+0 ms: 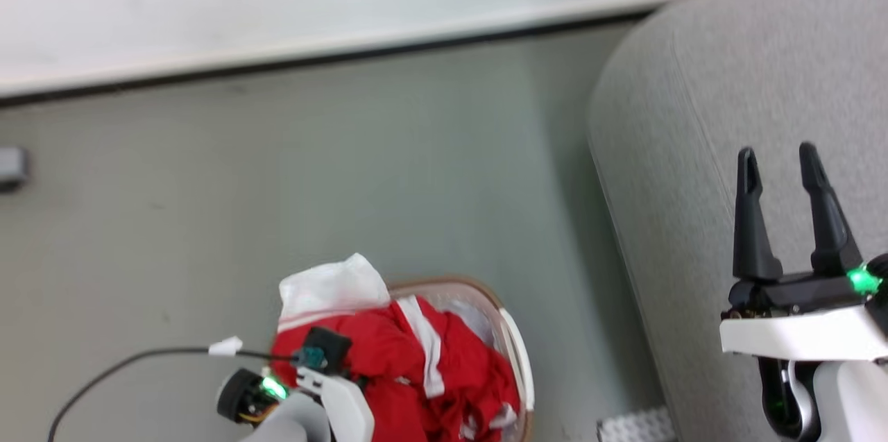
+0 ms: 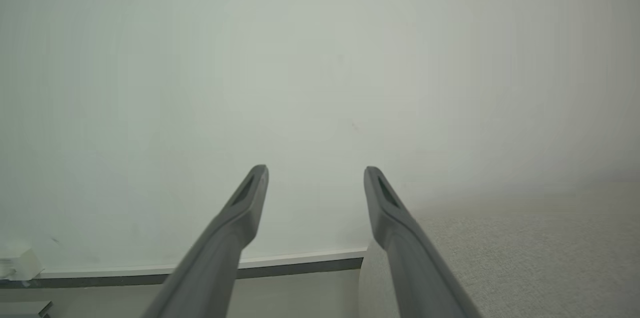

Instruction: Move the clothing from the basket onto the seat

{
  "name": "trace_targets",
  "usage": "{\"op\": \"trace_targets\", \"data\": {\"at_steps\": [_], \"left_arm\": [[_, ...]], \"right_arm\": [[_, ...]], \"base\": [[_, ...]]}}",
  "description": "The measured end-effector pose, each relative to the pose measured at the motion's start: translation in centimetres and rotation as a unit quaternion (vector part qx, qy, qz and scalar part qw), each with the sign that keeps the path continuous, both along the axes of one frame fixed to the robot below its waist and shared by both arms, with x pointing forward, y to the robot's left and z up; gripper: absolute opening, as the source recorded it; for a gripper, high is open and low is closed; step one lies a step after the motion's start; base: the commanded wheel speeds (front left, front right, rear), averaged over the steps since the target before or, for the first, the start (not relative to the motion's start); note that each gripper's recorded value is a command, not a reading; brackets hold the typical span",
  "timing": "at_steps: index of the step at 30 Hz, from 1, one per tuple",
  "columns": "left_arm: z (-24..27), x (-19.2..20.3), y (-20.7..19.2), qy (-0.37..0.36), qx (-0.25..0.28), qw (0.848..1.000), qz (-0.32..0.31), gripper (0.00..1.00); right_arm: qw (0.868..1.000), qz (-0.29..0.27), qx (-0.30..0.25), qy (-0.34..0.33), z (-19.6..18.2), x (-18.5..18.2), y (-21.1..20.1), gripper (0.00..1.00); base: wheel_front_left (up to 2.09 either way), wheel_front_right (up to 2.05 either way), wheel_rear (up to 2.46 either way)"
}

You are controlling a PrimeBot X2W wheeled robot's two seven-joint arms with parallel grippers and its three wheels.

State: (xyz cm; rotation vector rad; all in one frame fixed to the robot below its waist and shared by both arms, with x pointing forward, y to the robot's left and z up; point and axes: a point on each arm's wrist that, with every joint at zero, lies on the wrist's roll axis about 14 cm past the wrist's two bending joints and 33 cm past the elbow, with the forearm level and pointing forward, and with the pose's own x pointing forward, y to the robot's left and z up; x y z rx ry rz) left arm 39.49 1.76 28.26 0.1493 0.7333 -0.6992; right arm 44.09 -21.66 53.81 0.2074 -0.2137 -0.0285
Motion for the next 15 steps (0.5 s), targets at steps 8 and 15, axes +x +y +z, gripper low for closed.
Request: {"op": "trace_targets", "data": {"at_steps": [8,15], "left_arm": [[7.2,0.5,0.6,-0.101,-0.059,0.992,0.047,0.0],[16.1,2.5,1.2,-0.228,-0.128,0.962,0.082,0.0]], "right_arm": [[0.999,0.032,0.007,-0.028,2.5,-2.5,2.5,1.0],[0.997,0.058,0.01,-0.049,4.1,-4.2,4.4,1.0]], "base": [[0.0,0.0,0.0],[0.0,0.0,0.0]]}}
